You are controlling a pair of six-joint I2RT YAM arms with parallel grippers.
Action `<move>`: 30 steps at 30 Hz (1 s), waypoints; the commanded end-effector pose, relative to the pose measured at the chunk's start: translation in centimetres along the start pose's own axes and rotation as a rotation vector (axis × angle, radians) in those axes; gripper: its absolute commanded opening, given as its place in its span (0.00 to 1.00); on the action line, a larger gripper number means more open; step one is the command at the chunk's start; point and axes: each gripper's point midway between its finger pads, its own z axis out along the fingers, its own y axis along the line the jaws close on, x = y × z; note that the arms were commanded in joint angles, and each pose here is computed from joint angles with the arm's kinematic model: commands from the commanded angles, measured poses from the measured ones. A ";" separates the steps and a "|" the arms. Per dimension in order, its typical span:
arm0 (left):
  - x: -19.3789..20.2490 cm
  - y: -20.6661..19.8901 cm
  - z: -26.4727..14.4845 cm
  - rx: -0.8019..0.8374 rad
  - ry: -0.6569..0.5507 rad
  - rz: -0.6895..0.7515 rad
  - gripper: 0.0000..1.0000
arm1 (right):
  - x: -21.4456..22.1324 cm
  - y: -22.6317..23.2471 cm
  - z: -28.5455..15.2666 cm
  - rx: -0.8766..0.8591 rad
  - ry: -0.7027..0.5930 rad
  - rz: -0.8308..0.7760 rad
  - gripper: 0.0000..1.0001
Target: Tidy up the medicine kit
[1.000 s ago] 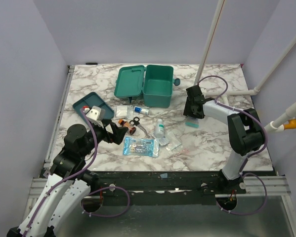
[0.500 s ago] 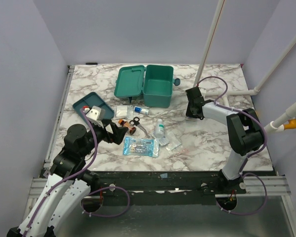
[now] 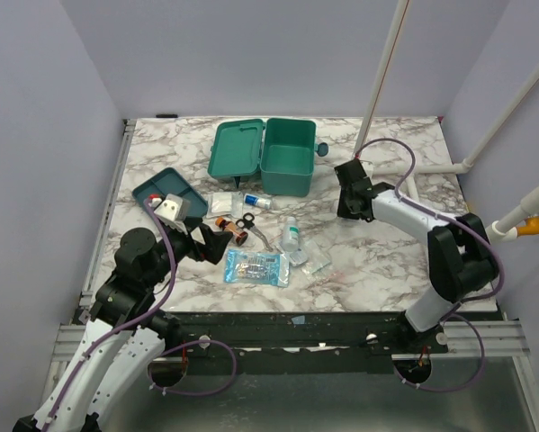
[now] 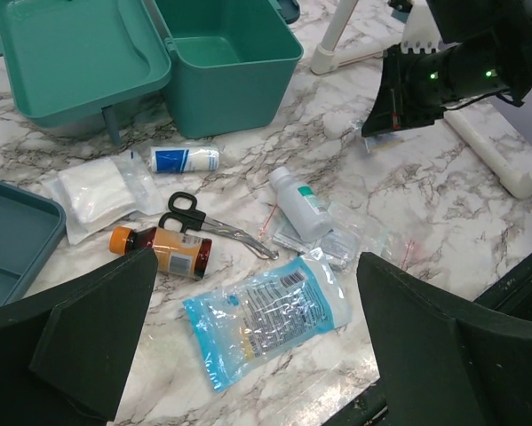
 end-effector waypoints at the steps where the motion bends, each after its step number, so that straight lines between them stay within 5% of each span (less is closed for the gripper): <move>1: -1.3 -0.7 -0.5 0.024 -0.036 0.010 0.99 | -3.5 1.3 -4.7 -0.048 -0.093 0.006 0.01; 14: -1.3 -0.7 -0.7 0.020 -0.041 0.010 0.99 | -12.8 10.9 -12.3 -0.245 -0.315 -0.026 0.01; 30: -1.2 -0.9 -0.7 0.028 -0.035 0.005 0.99 | -18.9 19.6 -5.8 -0.277 -0.350 -0.034 0.01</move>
